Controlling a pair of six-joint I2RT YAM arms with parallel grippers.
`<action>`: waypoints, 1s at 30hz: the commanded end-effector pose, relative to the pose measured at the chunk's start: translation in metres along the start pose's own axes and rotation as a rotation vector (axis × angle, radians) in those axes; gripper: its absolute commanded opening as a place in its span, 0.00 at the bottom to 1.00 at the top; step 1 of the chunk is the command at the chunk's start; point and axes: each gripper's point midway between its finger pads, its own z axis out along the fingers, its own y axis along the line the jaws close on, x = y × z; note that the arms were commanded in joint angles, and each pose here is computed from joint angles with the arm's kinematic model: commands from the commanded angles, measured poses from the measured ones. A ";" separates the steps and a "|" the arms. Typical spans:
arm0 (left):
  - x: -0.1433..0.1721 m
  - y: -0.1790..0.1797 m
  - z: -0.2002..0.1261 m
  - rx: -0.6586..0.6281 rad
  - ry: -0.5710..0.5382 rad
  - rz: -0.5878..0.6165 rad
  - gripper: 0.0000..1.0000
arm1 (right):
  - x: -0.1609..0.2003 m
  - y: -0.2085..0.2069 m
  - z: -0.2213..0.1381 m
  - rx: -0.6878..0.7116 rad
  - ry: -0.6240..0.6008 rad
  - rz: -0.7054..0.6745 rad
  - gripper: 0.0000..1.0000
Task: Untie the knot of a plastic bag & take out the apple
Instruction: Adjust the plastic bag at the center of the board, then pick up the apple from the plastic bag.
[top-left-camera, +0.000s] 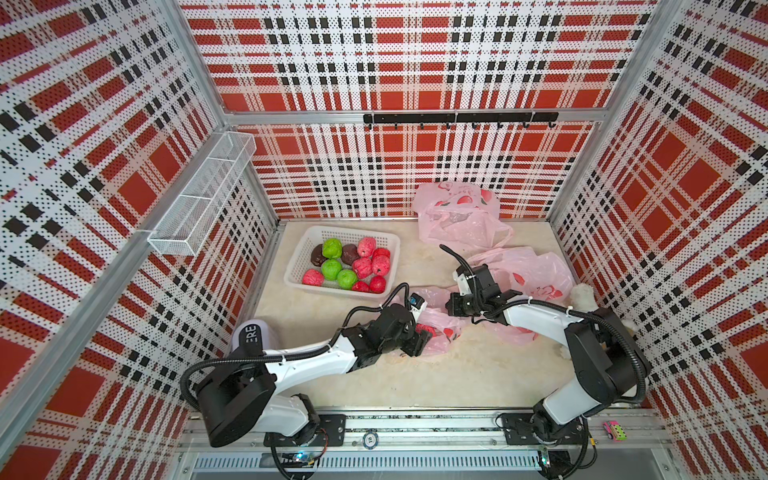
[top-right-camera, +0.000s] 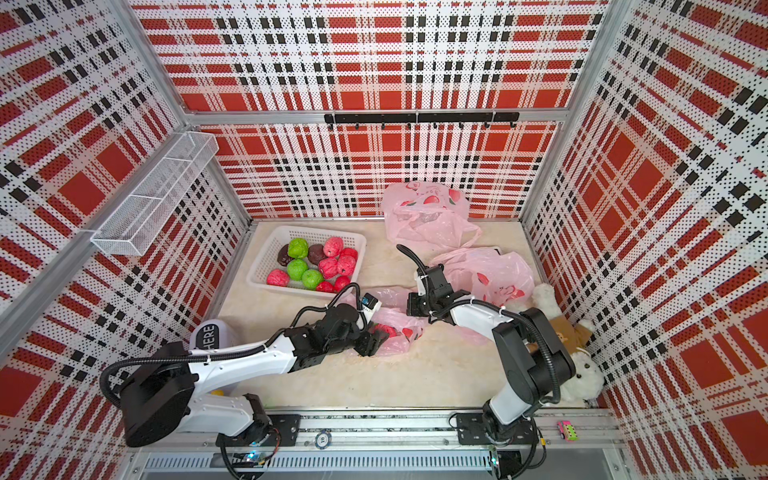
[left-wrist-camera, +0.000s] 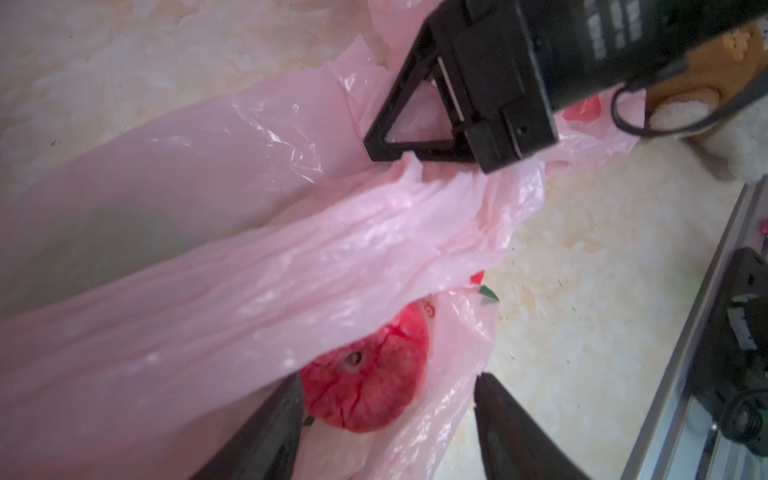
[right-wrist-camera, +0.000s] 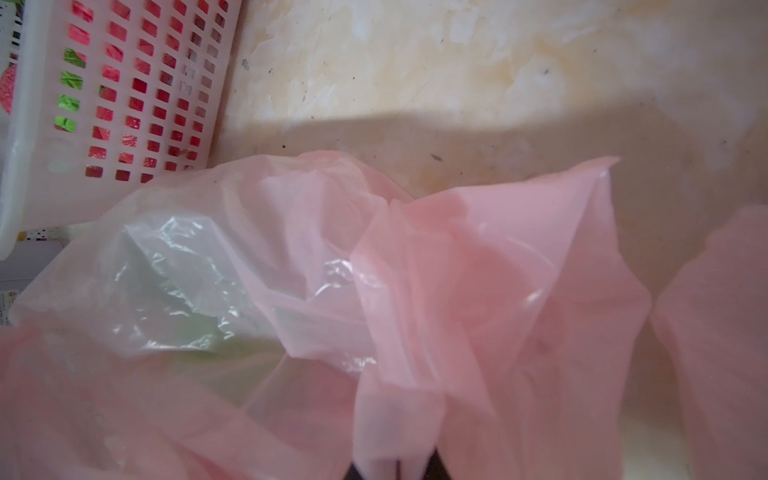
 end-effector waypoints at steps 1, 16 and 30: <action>0.003 0.009 0.009 -0.037 0.036 -0.079 0.68 | -0.001 0.001 0.003 -0.020 -0.017 0.006 0.00; 0.018 0.007 0.056 -0.020 0.138 -0.103 0.69 | -0.008 0.007 0.002 -0.043 -0.030 0.001 0.00; -0.025 0.006 -0.022 0.006 -0.034 0.033 0.59 | -0.028 -0.003 -0.008 -0.007 -0.071 -0.004 0.01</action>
